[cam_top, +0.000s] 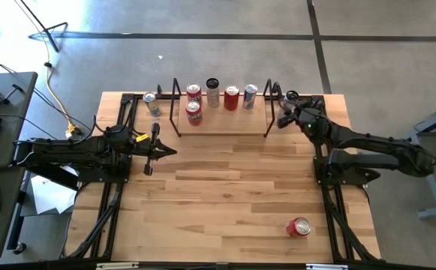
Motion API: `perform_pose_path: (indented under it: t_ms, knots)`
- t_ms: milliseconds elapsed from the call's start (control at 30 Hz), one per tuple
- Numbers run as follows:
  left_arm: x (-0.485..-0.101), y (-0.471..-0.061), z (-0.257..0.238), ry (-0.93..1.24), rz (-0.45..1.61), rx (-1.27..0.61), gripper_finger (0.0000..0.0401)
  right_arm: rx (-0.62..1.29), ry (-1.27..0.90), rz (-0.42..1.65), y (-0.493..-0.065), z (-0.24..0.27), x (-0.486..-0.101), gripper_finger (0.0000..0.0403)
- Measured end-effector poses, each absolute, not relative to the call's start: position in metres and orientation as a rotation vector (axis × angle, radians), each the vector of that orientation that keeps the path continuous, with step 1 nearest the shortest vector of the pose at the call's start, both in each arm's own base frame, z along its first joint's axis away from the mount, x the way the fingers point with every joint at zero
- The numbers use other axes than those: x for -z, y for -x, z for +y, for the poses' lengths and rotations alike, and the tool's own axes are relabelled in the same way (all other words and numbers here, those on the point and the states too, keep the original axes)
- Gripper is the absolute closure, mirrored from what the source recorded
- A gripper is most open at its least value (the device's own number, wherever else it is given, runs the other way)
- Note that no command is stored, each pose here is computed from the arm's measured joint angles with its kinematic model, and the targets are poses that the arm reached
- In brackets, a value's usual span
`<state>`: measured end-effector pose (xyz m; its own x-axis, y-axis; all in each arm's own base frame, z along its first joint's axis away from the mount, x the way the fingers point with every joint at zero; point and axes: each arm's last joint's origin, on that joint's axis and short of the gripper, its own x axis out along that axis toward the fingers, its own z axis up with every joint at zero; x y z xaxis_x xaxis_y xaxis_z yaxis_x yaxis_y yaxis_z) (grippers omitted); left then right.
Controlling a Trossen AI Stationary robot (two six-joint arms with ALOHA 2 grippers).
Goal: Place canned beverage on shelf
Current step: Put the white yellow soda can on the shelf aligned with the white yellow soda can
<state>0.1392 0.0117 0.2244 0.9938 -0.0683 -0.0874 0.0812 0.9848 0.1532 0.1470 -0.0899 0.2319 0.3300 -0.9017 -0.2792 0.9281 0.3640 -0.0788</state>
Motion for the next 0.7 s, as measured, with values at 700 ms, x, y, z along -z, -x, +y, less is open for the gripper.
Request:
perform_pose_path:
  t_ms: [700]
  knots:
    - [-0.224,-0.139,0.012,-0.164,0.083,0.075,0.0401,1.26,-0.295,0.296,-0.145,-0.144,-0.209,0.0111]
